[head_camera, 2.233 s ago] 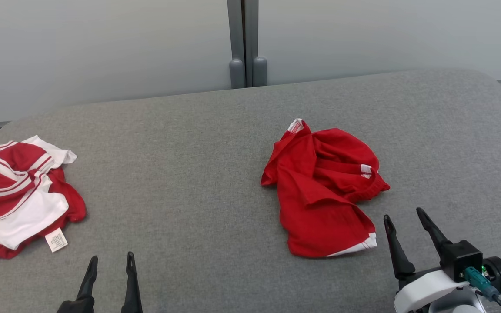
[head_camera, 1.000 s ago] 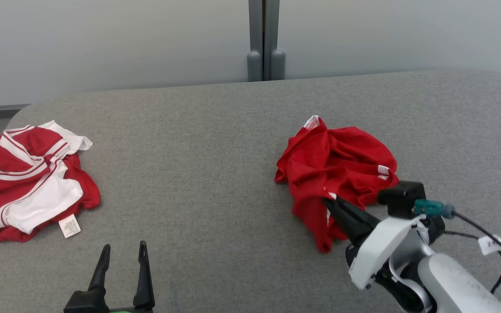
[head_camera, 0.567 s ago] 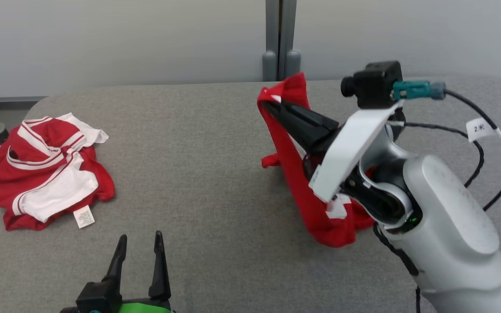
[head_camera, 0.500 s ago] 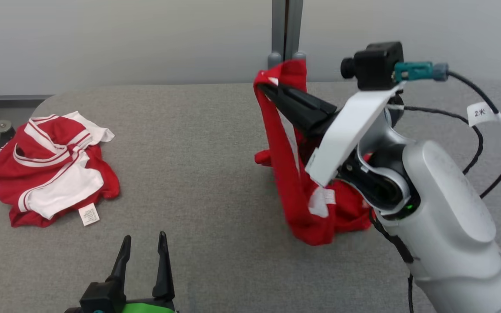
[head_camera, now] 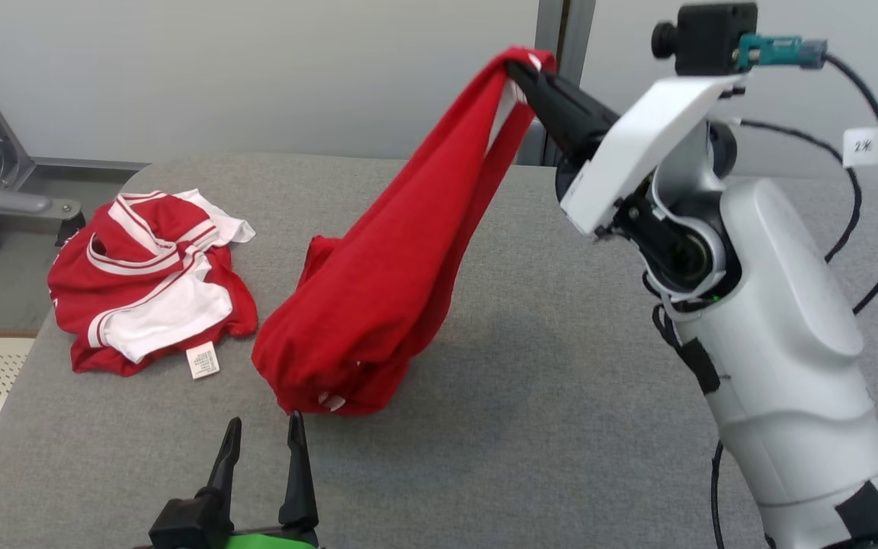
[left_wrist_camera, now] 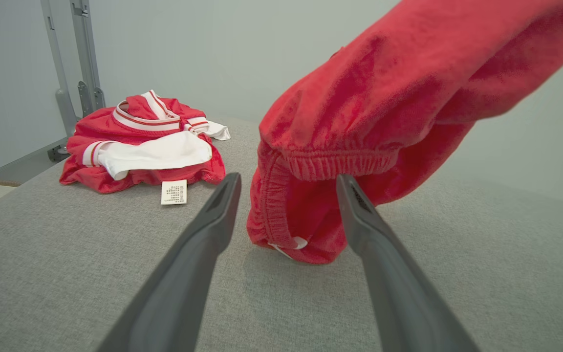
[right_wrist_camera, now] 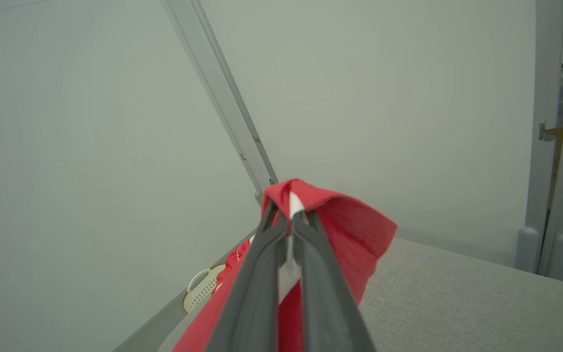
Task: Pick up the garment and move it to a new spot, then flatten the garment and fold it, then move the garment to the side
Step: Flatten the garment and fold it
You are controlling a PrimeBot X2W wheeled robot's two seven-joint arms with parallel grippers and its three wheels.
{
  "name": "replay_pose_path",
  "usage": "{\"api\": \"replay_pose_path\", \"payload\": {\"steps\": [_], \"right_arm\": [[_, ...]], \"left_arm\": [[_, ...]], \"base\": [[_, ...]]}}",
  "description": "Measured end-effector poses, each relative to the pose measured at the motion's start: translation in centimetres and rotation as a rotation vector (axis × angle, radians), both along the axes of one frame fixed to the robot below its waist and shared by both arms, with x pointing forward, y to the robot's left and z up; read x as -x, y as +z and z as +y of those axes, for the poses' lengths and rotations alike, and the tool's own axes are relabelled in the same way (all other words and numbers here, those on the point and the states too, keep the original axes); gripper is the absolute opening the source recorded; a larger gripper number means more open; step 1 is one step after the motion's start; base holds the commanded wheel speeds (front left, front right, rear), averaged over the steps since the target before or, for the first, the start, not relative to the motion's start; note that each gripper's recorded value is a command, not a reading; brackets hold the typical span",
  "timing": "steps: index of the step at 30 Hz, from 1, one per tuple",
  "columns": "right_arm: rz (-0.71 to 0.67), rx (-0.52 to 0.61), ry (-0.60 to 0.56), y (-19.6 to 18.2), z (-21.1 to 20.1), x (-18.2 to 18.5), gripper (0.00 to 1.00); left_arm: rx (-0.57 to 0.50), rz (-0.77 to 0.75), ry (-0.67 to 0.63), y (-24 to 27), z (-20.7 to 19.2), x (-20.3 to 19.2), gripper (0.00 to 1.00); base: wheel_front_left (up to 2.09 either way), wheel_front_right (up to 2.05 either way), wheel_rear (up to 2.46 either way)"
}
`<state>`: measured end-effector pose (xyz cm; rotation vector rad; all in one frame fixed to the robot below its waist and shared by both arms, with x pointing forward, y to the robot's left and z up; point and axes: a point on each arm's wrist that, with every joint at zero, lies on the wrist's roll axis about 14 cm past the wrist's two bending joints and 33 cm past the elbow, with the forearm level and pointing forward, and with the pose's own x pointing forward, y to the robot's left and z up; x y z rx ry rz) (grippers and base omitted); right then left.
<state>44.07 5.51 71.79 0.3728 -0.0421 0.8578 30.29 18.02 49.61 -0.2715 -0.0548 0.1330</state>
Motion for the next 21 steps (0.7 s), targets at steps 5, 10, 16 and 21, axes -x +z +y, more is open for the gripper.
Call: {"api": "replay_pose_path", "payload": {"steps": [5, 10, 16, 21], "right_arm": [[0.23, 0.077, -0.107, -9.3, -3.4, -1.1, 0.0], [0.405, 0.119, -0.303, -16.5, -10.6, -0.9, 0.0], [0.55, 0.172, -0.522, -22.1, -19.0, 1.3, 0.0], [0.592, 0.17, -0.66, -23.7, -24.0, 2.5, 0.0]], "left_arm": [[0.002, 0.002, 0.01, 0.0, 0.3, -0.2, 1.0], [-0.012, 0.022, -0.005, -0.6, 0.1, -0.7, 1.0], [-0.023, 0.037, -0.057, -1.0, -1.0, -1.8, 1.0], [-0.031, 0.042, -0.115, -1.2, -2.5, -3.0, 1.0]], "base": [[0.0, 0.0, 0.0], [0.0, 0.0, 0.0], [0.0, 0.0, 0.0], [0.0, 0.0, 0.0]]}}
